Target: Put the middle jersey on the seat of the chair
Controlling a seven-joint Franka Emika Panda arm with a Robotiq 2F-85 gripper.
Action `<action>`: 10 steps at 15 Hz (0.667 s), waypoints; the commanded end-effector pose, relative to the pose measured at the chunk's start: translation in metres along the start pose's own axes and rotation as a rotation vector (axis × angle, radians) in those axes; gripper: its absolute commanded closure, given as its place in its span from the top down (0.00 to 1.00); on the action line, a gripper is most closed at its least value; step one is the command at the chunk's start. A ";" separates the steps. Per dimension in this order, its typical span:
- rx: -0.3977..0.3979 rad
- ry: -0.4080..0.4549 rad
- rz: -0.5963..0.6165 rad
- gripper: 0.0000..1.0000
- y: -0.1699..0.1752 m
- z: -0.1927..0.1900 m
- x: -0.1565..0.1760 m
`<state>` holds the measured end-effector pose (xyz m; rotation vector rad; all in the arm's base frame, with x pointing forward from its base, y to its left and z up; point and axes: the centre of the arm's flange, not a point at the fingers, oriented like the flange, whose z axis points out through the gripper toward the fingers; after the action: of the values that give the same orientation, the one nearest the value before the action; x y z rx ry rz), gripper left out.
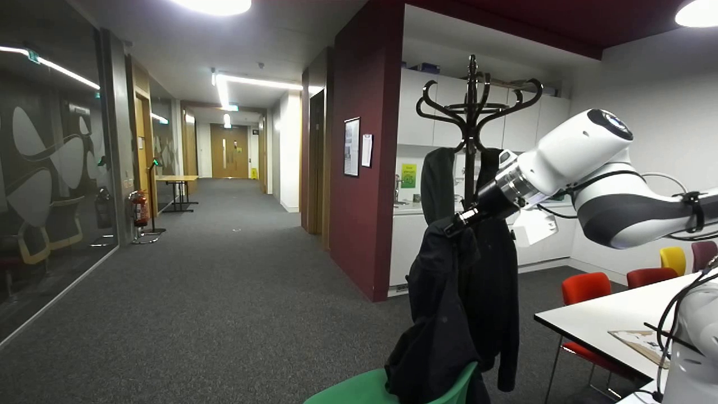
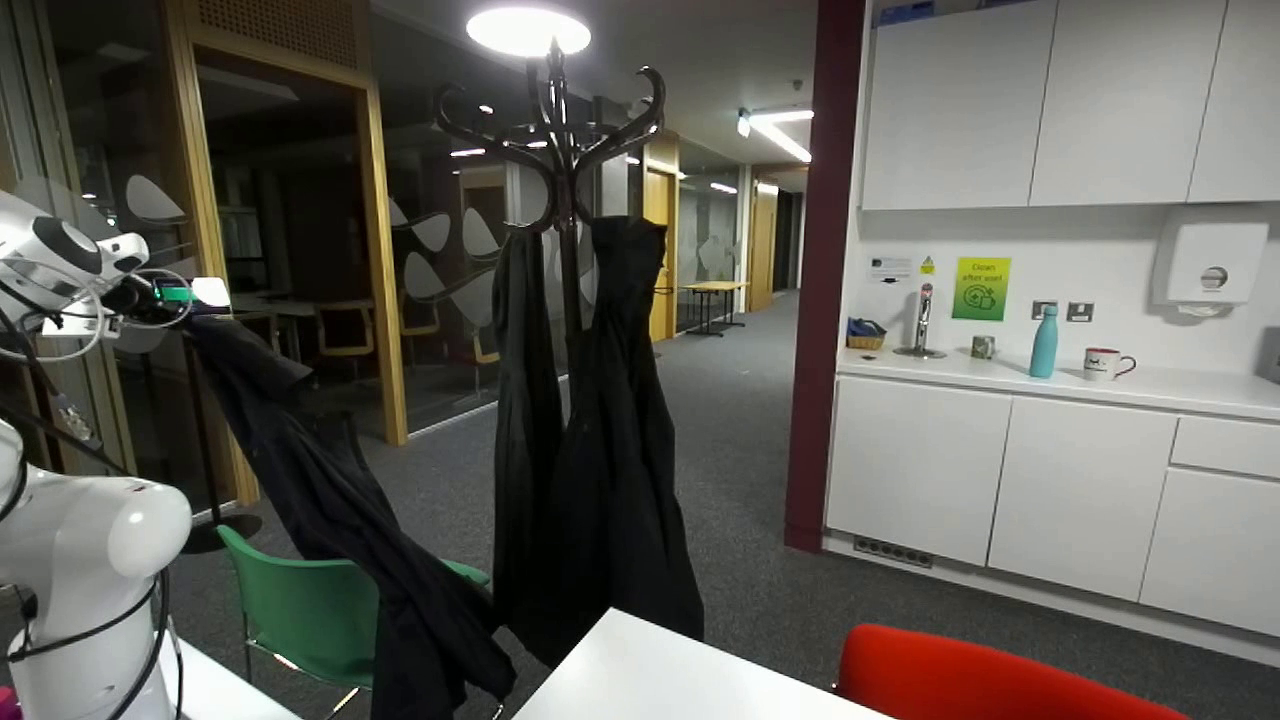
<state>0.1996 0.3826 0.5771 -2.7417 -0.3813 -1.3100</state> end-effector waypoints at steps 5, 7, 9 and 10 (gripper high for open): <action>0.037 -0.076 0.054 0.28 0.005 -0.034 -0.009; 0.042 -0.075 0.064 0.43 0.004 -0.037 -0.007; 0.045 -0.067 0.075 0.58 0.004 -0.040 -0.005; 0.046 -0.065 0.082 0.64 0.005 -0.041 -0.004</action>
<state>0.1712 0.3775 0.5900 -2.7427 -0.2964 -1.1628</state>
